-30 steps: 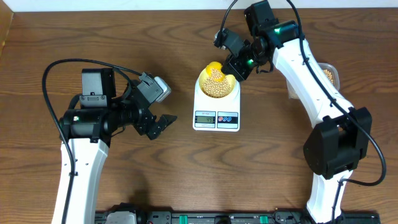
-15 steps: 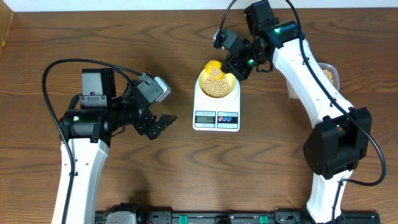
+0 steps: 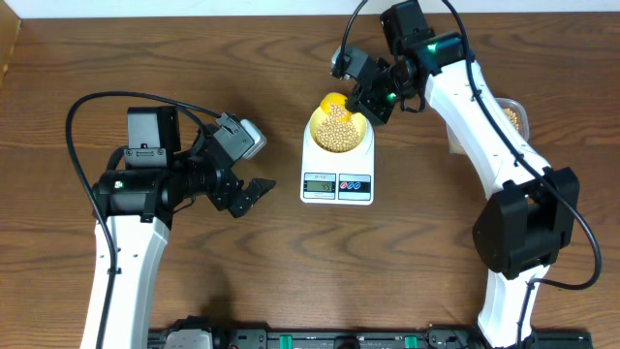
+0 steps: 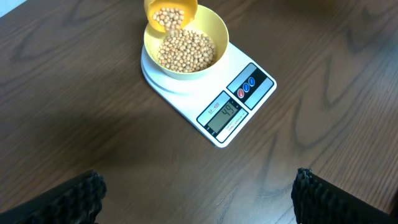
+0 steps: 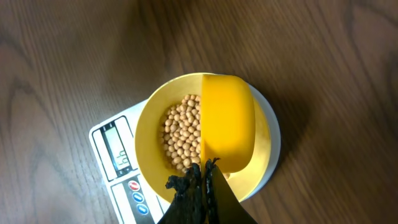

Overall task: Scoop item into bowl and weigh 50g on scale
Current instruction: 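Carry the empty yellow scoop right to the soybean tub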

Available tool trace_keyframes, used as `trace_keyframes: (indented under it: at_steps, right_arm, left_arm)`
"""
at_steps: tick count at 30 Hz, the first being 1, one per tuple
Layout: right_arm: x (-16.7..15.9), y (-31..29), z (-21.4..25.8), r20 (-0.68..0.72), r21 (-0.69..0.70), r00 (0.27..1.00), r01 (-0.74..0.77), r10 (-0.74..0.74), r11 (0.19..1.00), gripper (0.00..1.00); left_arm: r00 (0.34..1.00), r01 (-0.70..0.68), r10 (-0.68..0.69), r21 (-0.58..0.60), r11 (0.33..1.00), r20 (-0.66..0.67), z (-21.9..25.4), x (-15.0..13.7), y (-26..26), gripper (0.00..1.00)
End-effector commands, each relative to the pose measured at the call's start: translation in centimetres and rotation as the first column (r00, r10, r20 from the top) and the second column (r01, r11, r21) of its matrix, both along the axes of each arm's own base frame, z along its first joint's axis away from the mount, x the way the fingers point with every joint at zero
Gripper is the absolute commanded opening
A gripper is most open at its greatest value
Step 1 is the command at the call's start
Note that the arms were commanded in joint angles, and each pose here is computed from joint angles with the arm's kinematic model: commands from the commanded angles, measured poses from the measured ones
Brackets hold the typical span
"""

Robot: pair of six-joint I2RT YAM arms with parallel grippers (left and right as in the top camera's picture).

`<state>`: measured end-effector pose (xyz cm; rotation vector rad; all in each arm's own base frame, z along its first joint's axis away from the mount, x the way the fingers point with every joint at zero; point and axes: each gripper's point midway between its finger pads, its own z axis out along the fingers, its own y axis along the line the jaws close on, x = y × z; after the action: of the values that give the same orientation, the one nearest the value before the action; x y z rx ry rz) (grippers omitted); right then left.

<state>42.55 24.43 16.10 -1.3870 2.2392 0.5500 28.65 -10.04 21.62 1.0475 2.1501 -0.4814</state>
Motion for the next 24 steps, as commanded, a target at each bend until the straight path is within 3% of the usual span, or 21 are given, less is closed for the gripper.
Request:
trace_keyframes:
  at_steps: [1, 6, 17, 24]
  right_arm:
    - [0.1, 0.2, 2.3, 0.060, 0.034, 0.998, -0.035, 0.032, 0.999, 0.01]
    - [-0.4, 0.7, 2.9, 0.011, 0.106, 1.000, -0.021, 0.019, 0.994, 0.01]
    - [0.5, -1.8, 4.2, -0.228, 0.243, 0.956, 0.237, -0.182, 0.941, 0.01]
    - [0.7, -2.4, 5.2, -0.267, 0.314, 0.949, 0.249, -0.166, 0.916, 0.01]
  left_arm:
    - [1.000, 0.011, -0.011, -0.001, 1.000, 0.014, 0.2, 0.1, 0.0, 0.98]
    - [1.000, 0.011, -0.011, -0.001, 1.000, 0.014, 0.2, 0.1, 0.0, 0.97]
    - [1.000, 0.011, -0.011, -0.001, 1.000, 0.014, 0.2, 0.1, 0.0, 0.98]
    - [1.000, 0.011, -0.011, -0.001, 1.000, 0.014, 0.2, 0.1, 0.0, 0.97]
